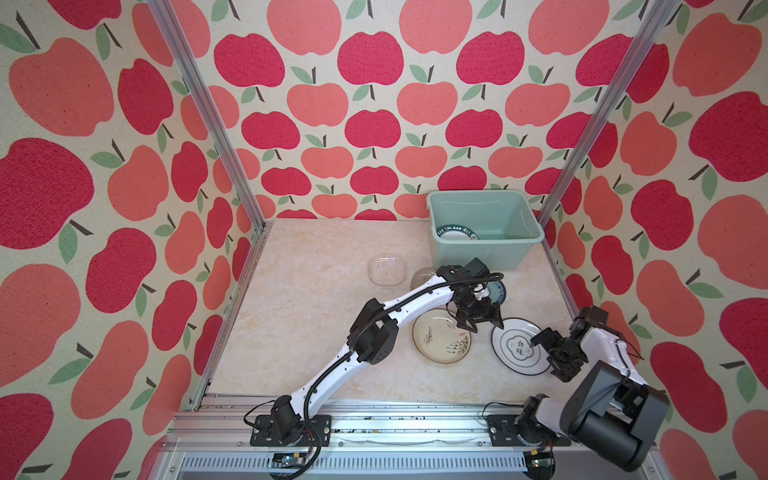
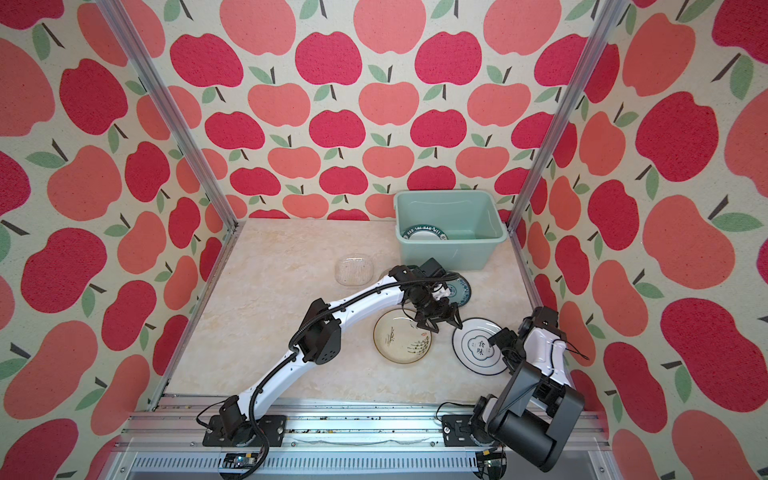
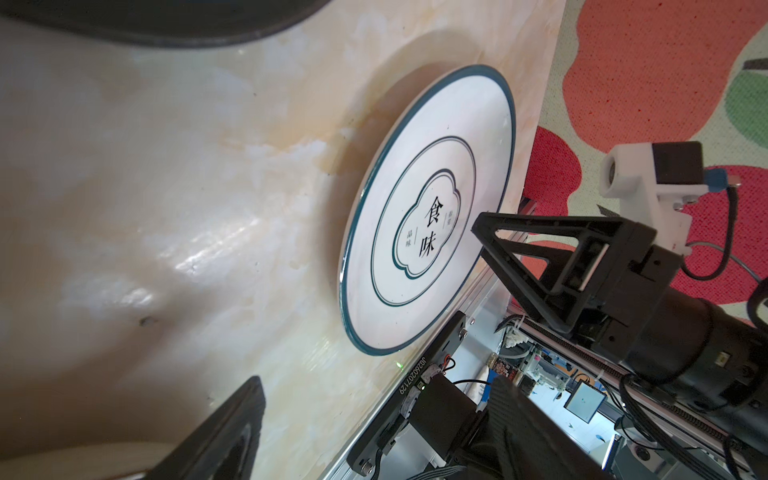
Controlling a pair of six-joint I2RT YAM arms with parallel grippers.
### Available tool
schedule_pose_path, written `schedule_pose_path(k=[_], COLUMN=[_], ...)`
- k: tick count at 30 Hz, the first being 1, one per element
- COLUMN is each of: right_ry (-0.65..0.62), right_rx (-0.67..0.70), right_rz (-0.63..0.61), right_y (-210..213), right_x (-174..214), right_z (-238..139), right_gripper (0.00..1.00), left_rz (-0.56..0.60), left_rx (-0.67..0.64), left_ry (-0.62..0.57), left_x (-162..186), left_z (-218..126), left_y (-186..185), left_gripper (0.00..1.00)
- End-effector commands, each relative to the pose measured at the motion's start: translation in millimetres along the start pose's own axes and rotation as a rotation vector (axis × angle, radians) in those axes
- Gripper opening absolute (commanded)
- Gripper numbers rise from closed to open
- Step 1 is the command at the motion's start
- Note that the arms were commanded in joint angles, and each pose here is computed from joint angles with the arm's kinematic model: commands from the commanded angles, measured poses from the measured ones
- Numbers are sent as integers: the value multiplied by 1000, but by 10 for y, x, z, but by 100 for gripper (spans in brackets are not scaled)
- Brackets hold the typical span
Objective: Place the plates into the plastic bin on the countertop
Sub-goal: 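Lower the right gripper onto the teal-ringed white plate while the left gripper hovers nearby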
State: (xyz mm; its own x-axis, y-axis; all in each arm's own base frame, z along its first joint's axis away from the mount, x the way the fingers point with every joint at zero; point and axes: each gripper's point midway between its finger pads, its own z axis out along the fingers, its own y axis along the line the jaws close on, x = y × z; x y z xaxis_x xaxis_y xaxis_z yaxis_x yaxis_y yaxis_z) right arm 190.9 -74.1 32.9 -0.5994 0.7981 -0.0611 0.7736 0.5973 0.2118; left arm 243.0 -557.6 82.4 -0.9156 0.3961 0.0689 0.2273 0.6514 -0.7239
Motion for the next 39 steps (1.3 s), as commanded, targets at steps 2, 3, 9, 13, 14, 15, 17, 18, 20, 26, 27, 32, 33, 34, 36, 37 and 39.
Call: schedule_pose_path(k=[2,3,9,13,14,15,17,18,20,26,27,32,33,34,36,37,39], right_ry=[-14,-13,1,3,5,11,23,36,58,107,112,136,141,145,150,151,150], right_rx=[-54,-65,-116,-183,-196,-207,-215,-219,-214,-216,-220,-213,-207,-199,-183,-175,-161], right_rz=[-11,-14,-23,-37,-45,-56,-86,-100,-122,-147,-151,-159,-158,-157,-156,-156,-157], right_y=[81,98,180,288,315,342,384,407,430,503,525,549,539,530,504,492,471], right_x=[-56,-58,-54,-49,-50,-48,-43,-32,-16,14,16,41,44,44,43,41,36], right_z=[70,81,166,205,210,215,222,228,243,298,303,337,342,345,352,355,357], right_gripper=[87,86,84,81,80,80,78,77,76,72,71,70,70,70,70,70,70], left_rz=[-7,-11,-33,-26,-28,-29,-29,-32,-34,-47,-50,-59,-59,-55,-47,-40,-28], left_rx=[0,0,24,39,40,42,48,52,59,69,72,66,55,44,14,-1,-28], left_ry=[-40,-43,-43,-39,-37,-34,-32,-31,-28,-21,-20,-24,-33,-41,-63,-77,-101], left_x=[-110,-126,-198,-214,-221,-219,-221,-230,-235,-250,-256,-269,-277,-279,-289,-294,-308], left_z=[5,11,74,100,107,114,123,131,148,190,193,195,170,148,86,48,-14], left_y=[-15,-3,36,20,32,33,30,36,36,63,67,91,99,103,109,109,113], left_gripper=[87,86,85,85,84,84,83,82,80,71,69,65,65,65,65,65,66])
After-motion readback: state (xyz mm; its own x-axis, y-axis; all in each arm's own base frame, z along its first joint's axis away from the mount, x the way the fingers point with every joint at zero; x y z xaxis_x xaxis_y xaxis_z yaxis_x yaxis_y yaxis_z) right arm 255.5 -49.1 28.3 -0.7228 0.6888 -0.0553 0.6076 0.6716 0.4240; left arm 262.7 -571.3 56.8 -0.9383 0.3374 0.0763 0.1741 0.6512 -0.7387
